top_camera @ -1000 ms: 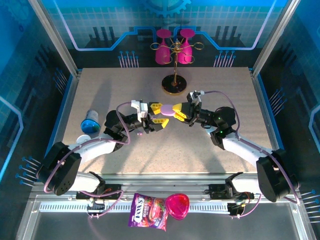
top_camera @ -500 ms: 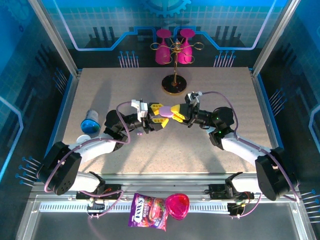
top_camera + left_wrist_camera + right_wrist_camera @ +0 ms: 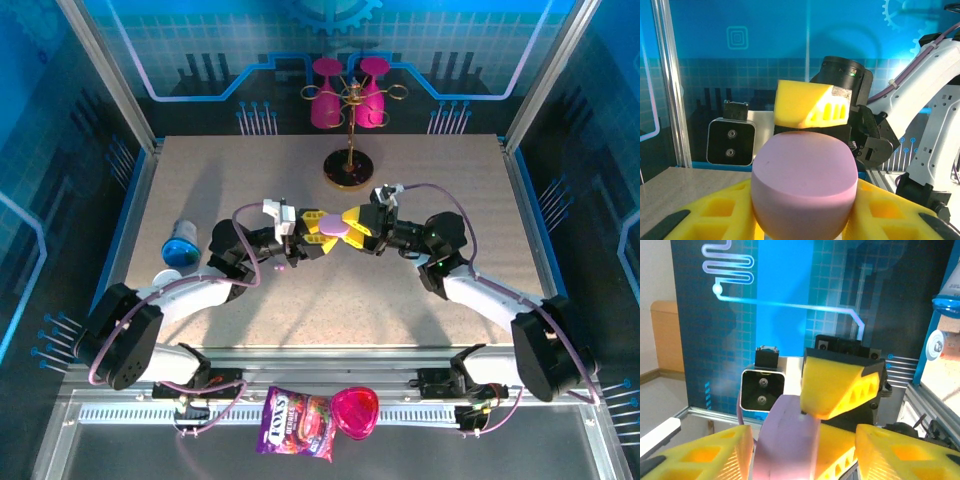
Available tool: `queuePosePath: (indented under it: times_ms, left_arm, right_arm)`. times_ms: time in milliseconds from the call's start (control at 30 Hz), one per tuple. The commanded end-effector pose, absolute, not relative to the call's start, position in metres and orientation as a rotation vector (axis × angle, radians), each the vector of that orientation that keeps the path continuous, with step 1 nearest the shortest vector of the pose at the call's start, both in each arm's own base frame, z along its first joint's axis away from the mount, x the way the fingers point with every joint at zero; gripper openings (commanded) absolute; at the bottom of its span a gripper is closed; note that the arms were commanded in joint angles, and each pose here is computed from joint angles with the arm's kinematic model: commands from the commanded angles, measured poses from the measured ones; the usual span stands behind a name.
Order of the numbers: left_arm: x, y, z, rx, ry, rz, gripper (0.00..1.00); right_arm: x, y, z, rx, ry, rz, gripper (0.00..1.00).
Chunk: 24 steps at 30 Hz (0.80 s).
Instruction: Insert the wireless bluetooth earbuds into the charging case
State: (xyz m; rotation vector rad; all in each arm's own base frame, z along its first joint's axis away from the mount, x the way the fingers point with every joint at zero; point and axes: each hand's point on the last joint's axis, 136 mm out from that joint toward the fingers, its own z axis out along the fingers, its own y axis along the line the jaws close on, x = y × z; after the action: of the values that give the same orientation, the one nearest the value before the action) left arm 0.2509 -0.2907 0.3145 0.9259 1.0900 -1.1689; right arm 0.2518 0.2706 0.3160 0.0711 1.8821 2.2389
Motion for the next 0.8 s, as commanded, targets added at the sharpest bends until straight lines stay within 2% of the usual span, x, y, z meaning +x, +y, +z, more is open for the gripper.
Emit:
queuePosePath:
  times_ms: [0, 167, 300, 467, 767]
  left_arm:
    - [0.242, -0.290, 0.327, 0.955, 1.049, -1.178, 0.25]
    - [0.244, -0.285, 0.317, 0.941, 1.150, -1.195, 0.25]
    - [0.248, -0.283, 0.310, 0.908, 1.268, -1.243, 0.24]
    - [0.244, -0.284, 0.313, 0.907, 1.322, -1.311, 0.23]
    - [0.235, -0.285, 0.321, 0.937, 1.308, -1.346, 0.23]
  right_arm:
    - [0.249, 0.265, 0.326, -0.031, 1.869, 2.087, 0.69]
    - [0.243, 0.247, 0.308, -0.214, 1.949, 1.645, 0.85]
    - [0.233, 0.237, 0.305, -0.405, 1.956, 1.351, 0.92]
    - [0.225, 0.241, 0.303, -0.616, 1.972, 1.087, 0.97]
    - [0.235, 0.251, 0.297, -0.682, 2.010, 0.913, 0.96]
